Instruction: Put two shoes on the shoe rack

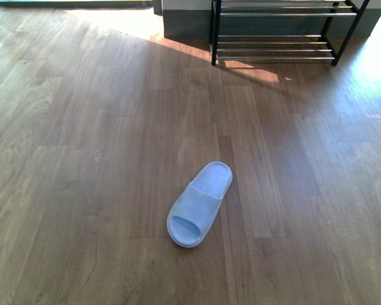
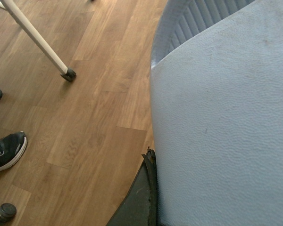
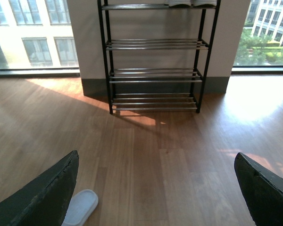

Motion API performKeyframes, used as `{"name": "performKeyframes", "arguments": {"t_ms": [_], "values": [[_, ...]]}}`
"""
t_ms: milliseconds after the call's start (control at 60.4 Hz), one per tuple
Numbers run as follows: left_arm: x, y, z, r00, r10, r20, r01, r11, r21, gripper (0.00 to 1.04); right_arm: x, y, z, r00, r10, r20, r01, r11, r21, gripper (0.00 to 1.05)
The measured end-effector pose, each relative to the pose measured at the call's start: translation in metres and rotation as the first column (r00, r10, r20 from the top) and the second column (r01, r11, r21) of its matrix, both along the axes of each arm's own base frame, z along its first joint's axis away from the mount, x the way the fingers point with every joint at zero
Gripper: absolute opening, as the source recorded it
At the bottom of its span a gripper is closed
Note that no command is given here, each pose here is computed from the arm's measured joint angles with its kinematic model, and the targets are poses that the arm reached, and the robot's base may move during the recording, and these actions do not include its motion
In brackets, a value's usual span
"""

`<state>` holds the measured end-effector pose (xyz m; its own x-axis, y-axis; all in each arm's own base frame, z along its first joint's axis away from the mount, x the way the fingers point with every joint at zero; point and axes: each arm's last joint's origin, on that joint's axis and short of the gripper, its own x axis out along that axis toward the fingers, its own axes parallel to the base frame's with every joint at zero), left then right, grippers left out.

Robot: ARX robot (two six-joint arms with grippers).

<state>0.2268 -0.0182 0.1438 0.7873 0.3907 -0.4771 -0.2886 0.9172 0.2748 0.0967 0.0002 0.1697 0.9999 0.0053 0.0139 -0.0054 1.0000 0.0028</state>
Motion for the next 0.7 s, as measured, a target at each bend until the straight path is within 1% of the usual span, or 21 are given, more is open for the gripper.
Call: {"name": "performKeyframes", "arguments": {"t_ms": [695], "values": [[-0.0006,-0.0004,-0.0006,1.000,-0.007,-0.003,0.007,1.000,-0.001,0.02,-0.0001,-0.0002,0.0001,1.000,-0.006,0.001,0.006,1.000,0.000,0.96]]}}
